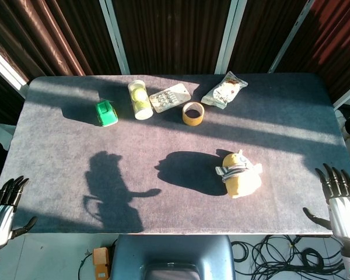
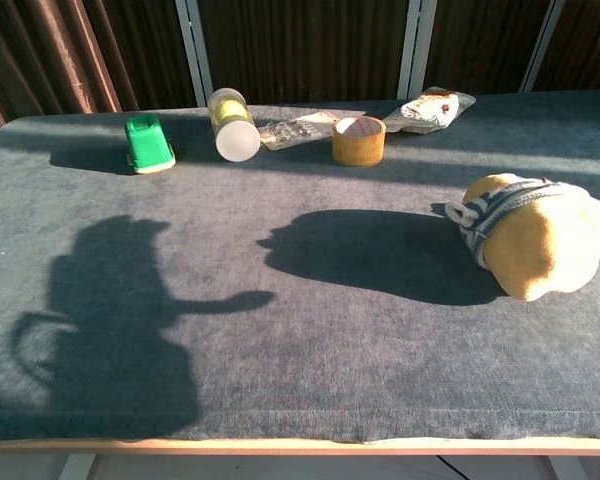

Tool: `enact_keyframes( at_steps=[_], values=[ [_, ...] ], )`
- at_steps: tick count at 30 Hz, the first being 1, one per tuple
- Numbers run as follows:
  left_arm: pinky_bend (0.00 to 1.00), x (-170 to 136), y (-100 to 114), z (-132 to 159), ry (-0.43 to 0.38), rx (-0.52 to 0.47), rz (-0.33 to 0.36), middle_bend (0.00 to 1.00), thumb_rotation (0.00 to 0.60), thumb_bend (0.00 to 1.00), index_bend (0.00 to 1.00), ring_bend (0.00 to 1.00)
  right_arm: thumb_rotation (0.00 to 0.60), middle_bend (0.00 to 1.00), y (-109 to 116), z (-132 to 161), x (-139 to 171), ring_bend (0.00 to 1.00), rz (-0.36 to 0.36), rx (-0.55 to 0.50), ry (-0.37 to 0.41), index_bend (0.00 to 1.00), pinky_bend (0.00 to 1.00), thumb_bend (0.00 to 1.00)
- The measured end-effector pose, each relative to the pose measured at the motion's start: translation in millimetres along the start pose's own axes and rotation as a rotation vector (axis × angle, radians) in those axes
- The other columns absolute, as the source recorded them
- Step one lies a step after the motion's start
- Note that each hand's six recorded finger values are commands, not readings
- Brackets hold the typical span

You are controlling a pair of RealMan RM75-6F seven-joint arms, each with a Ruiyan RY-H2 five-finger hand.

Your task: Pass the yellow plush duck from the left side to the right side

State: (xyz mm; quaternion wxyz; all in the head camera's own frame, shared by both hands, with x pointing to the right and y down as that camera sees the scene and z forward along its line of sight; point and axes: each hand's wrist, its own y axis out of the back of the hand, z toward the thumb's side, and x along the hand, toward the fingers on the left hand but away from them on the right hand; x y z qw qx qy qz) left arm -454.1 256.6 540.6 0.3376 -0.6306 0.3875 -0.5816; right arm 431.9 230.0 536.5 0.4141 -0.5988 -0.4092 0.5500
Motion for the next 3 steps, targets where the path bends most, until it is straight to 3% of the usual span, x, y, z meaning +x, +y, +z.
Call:
enact_keyframes(
  at_steps=[3],
  values=[
    [0.19,-0.5,1.1,-3.3,0.007,0.007,0.006,0.04,0.6,0.23,0.0,0.03,0.6,0.0,-3.5,0.9,-0.6,0.0,0.017,0.008,-0.003,0.0,0.03,0.0]
  ],
)
